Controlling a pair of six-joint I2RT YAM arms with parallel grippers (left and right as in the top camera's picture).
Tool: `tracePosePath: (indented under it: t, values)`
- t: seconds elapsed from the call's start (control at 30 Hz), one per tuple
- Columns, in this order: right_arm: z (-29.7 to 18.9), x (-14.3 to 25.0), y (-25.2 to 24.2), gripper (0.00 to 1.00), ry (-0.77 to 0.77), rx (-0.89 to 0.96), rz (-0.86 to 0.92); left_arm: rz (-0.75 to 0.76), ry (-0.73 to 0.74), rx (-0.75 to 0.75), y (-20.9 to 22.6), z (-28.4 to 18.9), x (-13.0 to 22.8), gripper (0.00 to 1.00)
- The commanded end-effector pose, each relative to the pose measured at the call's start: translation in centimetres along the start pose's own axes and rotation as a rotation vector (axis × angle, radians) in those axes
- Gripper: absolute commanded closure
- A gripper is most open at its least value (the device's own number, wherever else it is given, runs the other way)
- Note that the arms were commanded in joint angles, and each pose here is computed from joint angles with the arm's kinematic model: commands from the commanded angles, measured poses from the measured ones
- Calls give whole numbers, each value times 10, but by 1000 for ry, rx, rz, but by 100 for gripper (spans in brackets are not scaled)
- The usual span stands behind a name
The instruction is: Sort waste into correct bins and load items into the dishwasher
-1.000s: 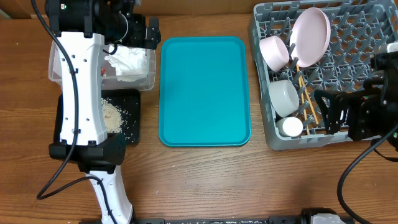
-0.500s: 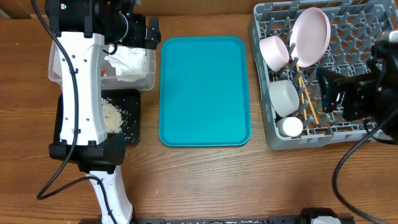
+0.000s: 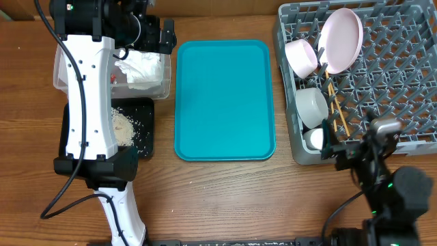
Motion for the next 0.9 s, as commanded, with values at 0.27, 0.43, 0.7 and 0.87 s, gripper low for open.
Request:
tracePosePath:
  t: [0.27,0.43,0.7,0.87]
  values:
    - [3,88,-24,0,-164,-58,87,10,-32,-7,-6,-11,-3,0]
    - [-1,97,-33,0,-166,20,95,10,-32,-7,-6,-11,-3,0]
    - [-1,103,-36,0,-138,51,106,10,-33,-7,-6,-11,-3,0]
    - [-1,103,-36,0,-138,50,106,10,-32,-7,-6,-11,-3,0]
Point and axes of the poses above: each gripper's point midway between its finger pads, its own z axis out along the fingers, its own y axis along the line the jaws close on, x = y × z, the point moved 7 cm from there along -z, back along the fingers, and after that the axes turned 15 degrees about z, right-handed, at the moved point
